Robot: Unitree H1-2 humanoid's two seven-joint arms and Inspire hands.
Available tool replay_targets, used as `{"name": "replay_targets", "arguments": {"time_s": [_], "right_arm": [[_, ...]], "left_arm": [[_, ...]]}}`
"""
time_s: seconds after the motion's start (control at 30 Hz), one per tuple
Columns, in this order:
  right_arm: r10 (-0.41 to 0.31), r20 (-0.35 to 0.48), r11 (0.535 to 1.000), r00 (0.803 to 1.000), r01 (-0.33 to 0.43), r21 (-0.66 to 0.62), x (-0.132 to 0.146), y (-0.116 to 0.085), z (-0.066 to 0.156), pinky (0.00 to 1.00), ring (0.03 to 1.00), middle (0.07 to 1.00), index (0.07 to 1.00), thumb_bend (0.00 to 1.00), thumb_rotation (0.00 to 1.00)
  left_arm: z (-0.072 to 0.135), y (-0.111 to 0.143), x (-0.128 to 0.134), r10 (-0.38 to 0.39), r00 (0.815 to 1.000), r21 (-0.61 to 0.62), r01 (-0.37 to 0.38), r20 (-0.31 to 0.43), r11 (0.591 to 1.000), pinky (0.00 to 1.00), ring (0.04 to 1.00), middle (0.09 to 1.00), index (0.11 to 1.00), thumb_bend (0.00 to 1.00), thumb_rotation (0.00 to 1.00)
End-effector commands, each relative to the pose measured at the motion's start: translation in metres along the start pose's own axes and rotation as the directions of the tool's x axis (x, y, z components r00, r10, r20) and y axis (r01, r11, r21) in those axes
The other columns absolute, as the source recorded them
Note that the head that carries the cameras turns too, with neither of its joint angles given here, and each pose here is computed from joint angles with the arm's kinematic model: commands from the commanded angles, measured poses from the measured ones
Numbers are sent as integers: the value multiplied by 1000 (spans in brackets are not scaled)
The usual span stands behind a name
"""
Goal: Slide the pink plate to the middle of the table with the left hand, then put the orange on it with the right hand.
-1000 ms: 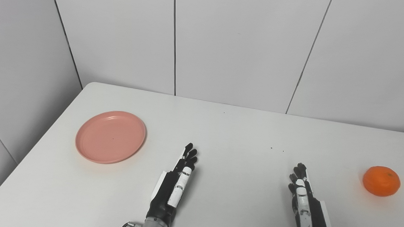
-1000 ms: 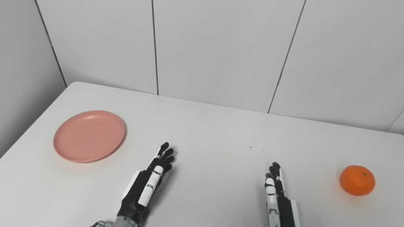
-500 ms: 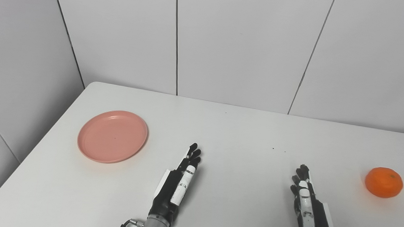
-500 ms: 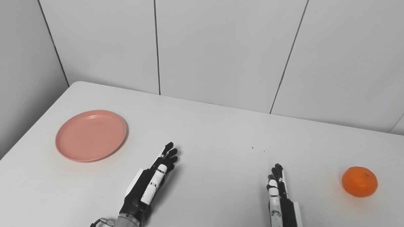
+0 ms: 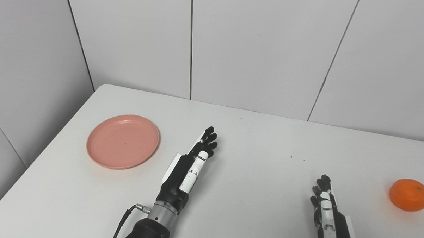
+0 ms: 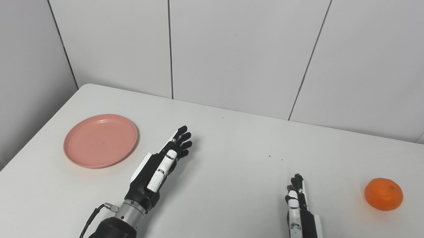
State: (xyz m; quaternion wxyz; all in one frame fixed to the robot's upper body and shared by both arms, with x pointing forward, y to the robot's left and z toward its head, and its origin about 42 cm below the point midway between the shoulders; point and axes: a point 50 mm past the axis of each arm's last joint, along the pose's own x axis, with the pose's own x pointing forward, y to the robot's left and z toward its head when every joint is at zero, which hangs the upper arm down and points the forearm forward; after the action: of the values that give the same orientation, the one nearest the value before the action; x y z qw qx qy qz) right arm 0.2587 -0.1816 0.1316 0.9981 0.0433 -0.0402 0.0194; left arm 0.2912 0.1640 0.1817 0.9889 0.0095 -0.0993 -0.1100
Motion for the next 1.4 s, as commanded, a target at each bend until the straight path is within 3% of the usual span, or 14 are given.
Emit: {"name": "replay_targets", "arguments": {"time_s": [0.0, 0.53, 0.87, 1.37], "right_arm": [[19, 75, 1000, 997, -20, 4, 6, 2, 14, 1000, 999, 1000, 1000, 184, 1000], [21, 75, 1000, 997, -21, 2, 6, 1, 16, 1000, 999, 1000, 1000, 162, 1000], [18, 67, 1000, 998, -18, 11, 6, -1, 15, 1000, 995, 1000, 1000, 153, 1000], [18, 63, 1000, 998, -19, 15, 5, -5, 14, 1000, 991, 1000, 1000, 151, 1000]], "left_arm": [[24, 3, 12, -3, 997, 0, 3, 83, 1000, 953, 946, 967, 946, 428, 1000], [65, 56, 27, 88, 986, 25, -93, 139, 995, 980, 945, 960, 951, 406, 1000], [75, 114, 36, 182, 968, 23, -189, 171, 982, 960, 939, 949, 932, 429, 1000], [97, 175, 46, 290, 931, -13, -294, 222, 956, 953, 950, 966, 953, 390, 1000]]}}
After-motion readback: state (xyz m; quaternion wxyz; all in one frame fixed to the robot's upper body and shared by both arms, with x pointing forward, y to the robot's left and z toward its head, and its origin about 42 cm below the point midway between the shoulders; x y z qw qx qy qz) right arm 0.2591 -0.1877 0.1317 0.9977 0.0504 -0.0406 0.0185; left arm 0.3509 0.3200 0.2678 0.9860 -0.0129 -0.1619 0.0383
